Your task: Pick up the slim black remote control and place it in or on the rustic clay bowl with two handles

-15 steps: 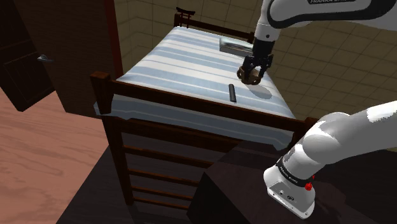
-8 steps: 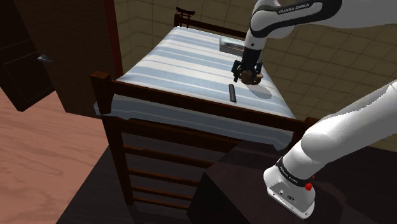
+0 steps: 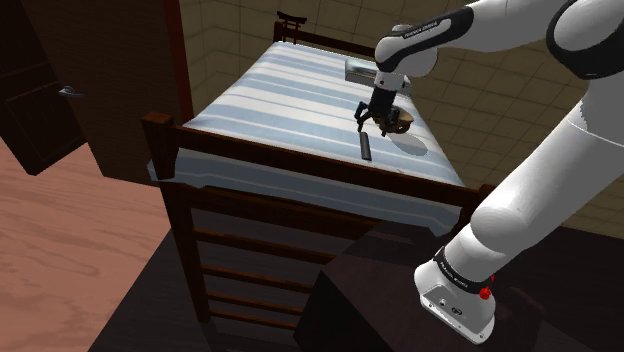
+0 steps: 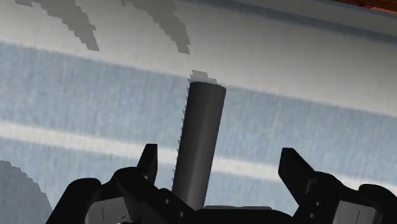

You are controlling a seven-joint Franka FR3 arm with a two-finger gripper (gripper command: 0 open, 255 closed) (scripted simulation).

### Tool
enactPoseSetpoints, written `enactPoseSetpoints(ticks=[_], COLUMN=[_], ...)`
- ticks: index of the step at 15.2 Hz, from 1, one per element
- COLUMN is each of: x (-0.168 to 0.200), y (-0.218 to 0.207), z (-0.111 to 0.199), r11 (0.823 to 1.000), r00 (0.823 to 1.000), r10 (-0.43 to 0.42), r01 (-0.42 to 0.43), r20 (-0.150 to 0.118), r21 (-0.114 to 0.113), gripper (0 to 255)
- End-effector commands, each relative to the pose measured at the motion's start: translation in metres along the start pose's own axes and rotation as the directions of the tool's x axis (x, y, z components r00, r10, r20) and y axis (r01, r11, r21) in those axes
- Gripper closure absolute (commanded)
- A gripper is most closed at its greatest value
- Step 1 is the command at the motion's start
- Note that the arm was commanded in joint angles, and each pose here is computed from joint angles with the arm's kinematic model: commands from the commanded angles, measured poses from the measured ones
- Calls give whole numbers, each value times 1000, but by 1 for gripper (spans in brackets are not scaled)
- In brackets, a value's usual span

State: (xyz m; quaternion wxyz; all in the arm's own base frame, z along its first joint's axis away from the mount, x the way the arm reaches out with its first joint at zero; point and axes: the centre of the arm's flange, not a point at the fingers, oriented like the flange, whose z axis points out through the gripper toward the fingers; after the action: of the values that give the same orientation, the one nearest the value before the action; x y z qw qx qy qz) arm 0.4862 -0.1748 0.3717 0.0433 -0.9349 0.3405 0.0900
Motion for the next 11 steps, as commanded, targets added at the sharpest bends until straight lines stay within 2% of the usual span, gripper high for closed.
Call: enactPoseSetpoints(ticks=[1,4,11], x=[22,49,48], y=[11,23,21], z=[15,31,71], r11=[998,990,990], r00=[998,990,990], r10=[64,136,136], r01=[-64,-137,-137], r20=[11,26,26], r21=[19,41,41], gripper=[0,0,0])
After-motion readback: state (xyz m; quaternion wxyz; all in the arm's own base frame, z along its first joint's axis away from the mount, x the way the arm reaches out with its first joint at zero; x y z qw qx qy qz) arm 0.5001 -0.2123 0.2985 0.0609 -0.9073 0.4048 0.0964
